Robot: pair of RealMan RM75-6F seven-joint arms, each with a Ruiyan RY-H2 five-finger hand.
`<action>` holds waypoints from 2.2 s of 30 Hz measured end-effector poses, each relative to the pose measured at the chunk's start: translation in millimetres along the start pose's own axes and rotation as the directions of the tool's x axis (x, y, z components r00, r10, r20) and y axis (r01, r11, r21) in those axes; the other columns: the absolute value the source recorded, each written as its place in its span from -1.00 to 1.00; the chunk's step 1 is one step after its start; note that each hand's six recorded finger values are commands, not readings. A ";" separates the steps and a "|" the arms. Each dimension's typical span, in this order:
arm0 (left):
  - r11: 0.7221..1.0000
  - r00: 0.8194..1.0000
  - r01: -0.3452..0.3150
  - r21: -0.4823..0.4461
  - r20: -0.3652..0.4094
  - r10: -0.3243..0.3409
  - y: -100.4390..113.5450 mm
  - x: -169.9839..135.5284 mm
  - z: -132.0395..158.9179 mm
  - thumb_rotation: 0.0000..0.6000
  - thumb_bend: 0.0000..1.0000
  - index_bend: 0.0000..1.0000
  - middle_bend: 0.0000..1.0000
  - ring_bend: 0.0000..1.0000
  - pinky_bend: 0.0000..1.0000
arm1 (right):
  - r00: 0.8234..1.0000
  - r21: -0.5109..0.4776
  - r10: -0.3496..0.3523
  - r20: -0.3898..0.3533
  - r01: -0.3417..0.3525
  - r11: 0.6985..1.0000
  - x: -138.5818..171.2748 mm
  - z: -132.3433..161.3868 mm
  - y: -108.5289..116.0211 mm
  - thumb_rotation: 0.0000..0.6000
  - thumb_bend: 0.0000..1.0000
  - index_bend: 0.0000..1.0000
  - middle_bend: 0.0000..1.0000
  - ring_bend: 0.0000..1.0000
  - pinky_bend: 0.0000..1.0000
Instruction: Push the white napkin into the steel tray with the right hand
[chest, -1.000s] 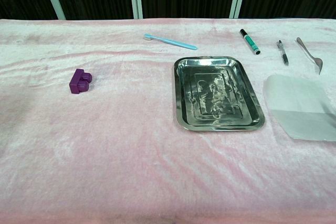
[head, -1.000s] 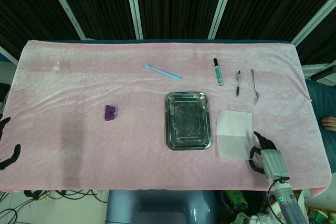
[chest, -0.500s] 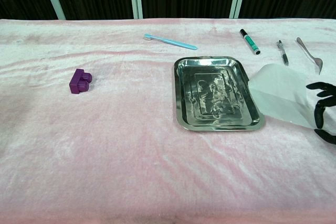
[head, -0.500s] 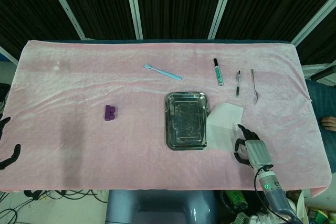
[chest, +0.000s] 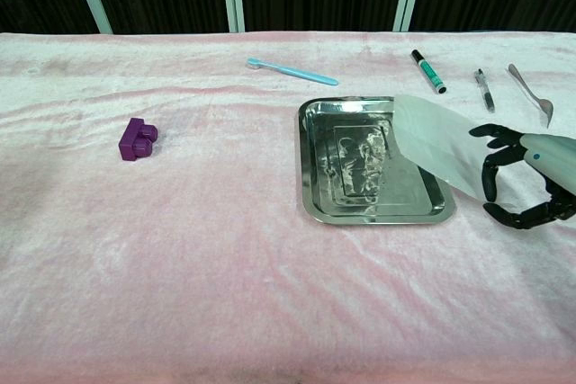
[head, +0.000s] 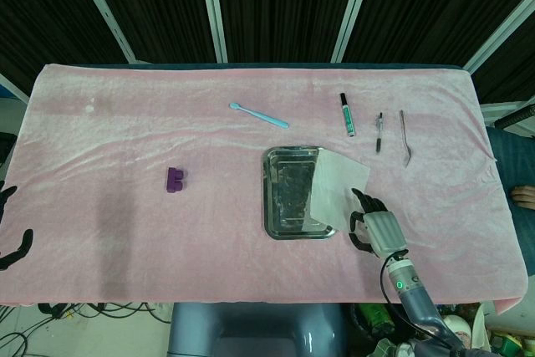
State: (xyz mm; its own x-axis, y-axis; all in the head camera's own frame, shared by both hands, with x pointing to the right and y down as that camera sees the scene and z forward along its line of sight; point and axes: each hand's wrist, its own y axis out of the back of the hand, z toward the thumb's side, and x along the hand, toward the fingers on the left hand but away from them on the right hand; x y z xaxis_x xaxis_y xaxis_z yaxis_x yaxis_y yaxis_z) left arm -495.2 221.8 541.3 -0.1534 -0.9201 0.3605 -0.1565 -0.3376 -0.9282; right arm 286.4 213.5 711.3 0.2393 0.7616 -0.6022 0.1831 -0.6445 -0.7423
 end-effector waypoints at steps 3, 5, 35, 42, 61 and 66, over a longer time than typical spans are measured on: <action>1.000 1.000 0.002 0.001 0.001 -0.002 -0.5 0.2 0.4 1.00 -0.21 -0.76 -0.92 -1.00 -1.00 | 1.000 0.022 -0.008 -0.019 0.008 1.000 -3.2 7.5 1.0 1.00 -0.16 0.50 -0.89 -0.74 -0.67; 1.000 1.000 0.002 0.001 0.002 -0.002 -0.6 0.3 0.7 1.00 -0.21 -0.76 -0.92 -1.00 -1.00 | 0.999 0.043 -0.014 -0.032 0.016 0.999 -5.5 12.0 2.2 1.00 -0.16 0.50 -0.89 -0.74 -0.67; 1.000 1.000 0.007 0.000 0.002 -0.007 -1.3 0.3 1.4 1.00 -0.21 -0.77 -0.92 -1.00 -1.00 | 1.000 0.202 0.022 -0.004 -0.021 0.979 -12.9 52.1 3.1 1.00 -0.16 0.52 -0.89 -0.74 -0.67; 1.000 1.000 0.009 0.002 0.002 -0.009 -1.7 0.6 1.6 1.00 -0.21 -0.76 -0.92 -1.00 -1.00 | 0.996 0.161 0.062 0.067 -0.072 0.984 -14.2 61.2 2.2 1.00 -0.15 0.53 -0.89 -0.73 -0.67; 1.000 1.000 0.011 0.002 0.002 -0.011 -2.2 1.2 1.5 1.00 -0.21 -0.76 -0.92 -1.00 -1.00 | 0.988 0.148 0.074 0.135 -0.094 0.984 -28.4 75.8 5.2 1.00 -0.15 0.53 -0.89 -0.73 -0.67; 1.000 1.000 0.010 0.000 0.002 -0.010 -2.2 1.4 1.8 1.00 -0.21 -0.76 -0.92 -1.00 -1.00 | 0.988 0.154 0.076 0.135 -0.096 0.983 -30.5 75.8 4.4 1.00 -0.14 0.53 -0.89 -0.73 -0.67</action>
State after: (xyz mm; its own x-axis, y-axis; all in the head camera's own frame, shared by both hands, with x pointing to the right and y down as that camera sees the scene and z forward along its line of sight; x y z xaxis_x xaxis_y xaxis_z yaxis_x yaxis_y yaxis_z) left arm -493.4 220.9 543.6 -0.1498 -0.9170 0.3698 -0.1576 -0.3471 -0.9245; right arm 207.6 192.6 704.1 0.1216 0.7129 -0.6907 0.0099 -0.6967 -0.7173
